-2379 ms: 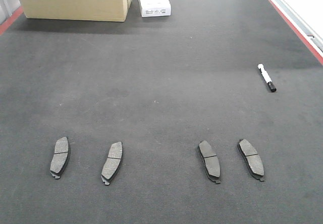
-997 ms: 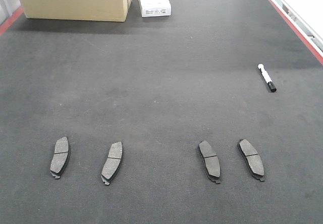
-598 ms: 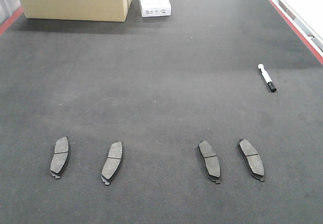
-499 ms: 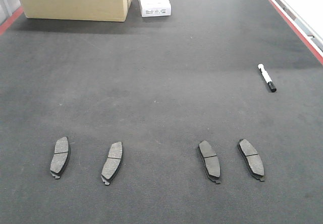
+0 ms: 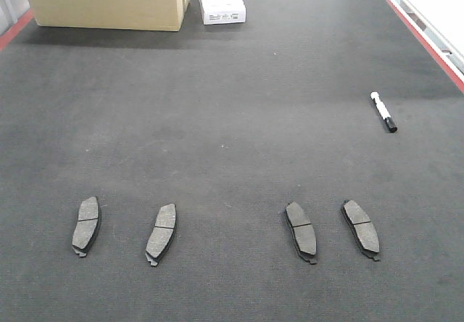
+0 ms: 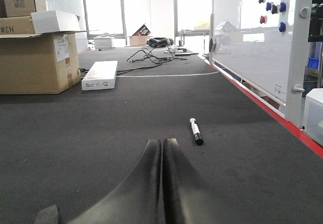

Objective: Move and align brake pads A on conveyor

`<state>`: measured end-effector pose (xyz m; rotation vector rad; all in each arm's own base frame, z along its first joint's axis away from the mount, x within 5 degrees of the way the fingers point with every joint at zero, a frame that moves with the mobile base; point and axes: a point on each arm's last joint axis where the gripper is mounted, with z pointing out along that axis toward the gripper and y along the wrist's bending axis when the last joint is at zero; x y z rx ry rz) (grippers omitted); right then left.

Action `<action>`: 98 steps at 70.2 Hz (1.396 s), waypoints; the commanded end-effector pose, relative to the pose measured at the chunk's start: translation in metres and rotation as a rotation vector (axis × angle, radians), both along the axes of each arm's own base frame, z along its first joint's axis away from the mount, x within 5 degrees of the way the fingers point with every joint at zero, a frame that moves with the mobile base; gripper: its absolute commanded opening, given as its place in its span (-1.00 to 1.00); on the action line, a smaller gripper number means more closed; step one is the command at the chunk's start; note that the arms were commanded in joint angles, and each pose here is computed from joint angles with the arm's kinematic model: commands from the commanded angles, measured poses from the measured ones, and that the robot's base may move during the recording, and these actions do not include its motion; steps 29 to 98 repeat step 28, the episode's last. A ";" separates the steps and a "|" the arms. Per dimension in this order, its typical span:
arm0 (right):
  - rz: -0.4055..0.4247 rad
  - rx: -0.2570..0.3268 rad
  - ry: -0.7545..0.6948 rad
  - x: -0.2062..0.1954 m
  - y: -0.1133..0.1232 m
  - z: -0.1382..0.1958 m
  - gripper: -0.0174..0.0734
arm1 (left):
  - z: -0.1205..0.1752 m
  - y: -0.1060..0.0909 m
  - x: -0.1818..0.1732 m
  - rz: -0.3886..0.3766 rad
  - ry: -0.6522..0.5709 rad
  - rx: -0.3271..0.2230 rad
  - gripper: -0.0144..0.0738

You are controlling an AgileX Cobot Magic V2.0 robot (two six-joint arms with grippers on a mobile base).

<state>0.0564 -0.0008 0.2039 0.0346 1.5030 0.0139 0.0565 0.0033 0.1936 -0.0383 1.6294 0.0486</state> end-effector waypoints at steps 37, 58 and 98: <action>0.011 -0.013 -0.075 -0.001 0.001 0.005 -0.64 | 0.011 -0.001 -0.002 -0.005 -0.099 -0.002 -0.69; 0.011 -0.013 -0.075 -0.001 0.001 0.005 -0.64 | 0.011 -0.001 -0.002 -0.005 -0.099 -0.002 -0.69; 0.011 -0.013 -0.075 -0.001 0.001 0.005 -0.64 | 0.011 -0.001 -0.002 -0.005 -0.099 -0.002 -0.69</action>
